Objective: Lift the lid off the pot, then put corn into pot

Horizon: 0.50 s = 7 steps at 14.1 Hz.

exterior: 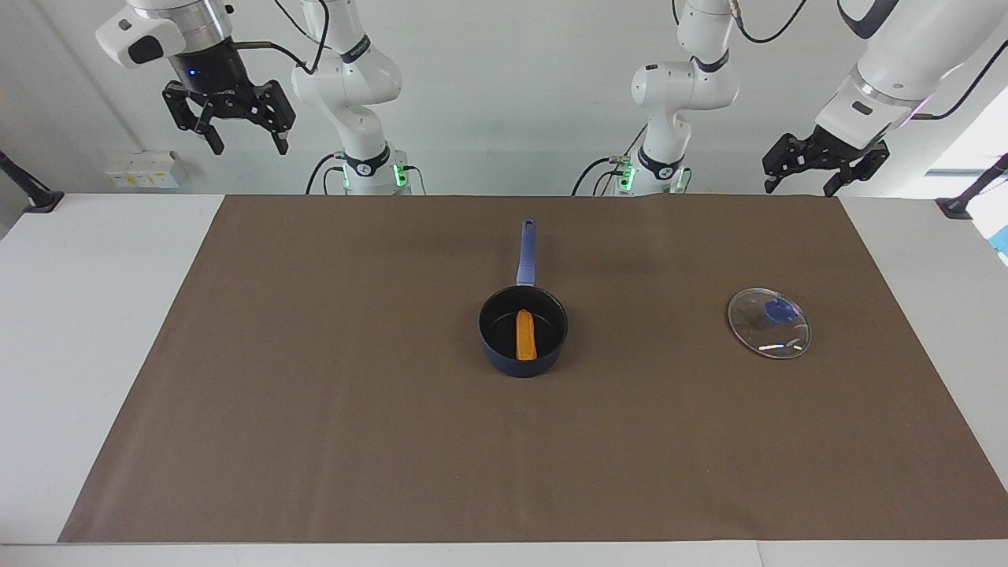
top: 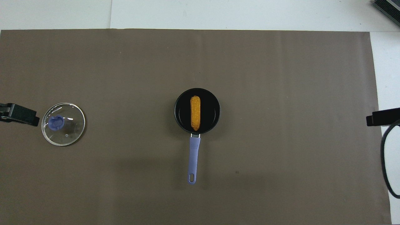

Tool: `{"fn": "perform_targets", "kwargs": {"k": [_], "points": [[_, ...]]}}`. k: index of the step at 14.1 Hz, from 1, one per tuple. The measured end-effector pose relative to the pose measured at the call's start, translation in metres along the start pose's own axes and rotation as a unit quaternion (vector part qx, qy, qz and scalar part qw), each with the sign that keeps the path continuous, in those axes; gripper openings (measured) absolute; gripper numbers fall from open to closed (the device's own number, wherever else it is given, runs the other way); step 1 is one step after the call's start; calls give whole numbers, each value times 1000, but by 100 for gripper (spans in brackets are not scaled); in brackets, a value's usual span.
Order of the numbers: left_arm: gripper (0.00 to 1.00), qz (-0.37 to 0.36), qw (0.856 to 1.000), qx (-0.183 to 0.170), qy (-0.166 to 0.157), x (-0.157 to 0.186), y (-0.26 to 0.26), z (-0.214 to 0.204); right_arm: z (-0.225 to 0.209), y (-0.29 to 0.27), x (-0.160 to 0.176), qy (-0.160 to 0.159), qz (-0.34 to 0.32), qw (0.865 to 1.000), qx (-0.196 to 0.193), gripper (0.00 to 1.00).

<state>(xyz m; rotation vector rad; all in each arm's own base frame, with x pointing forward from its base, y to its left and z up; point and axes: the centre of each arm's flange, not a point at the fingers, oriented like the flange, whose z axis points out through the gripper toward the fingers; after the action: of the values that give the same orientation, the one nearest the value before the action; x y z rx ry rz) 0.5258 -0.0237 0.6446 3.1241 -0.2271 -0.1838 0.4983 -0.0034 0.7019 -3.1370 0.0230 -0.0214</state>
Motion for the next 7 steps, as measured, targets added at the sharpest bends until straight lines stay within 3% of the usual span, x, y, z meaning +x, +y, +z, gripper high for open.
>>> {"fn": "perform_targets", "kwargs": {"k": [7], "points": [[100,0,1000,0,0,0,0,0,-8,1,-5,8,1,1000,1,100]]}}
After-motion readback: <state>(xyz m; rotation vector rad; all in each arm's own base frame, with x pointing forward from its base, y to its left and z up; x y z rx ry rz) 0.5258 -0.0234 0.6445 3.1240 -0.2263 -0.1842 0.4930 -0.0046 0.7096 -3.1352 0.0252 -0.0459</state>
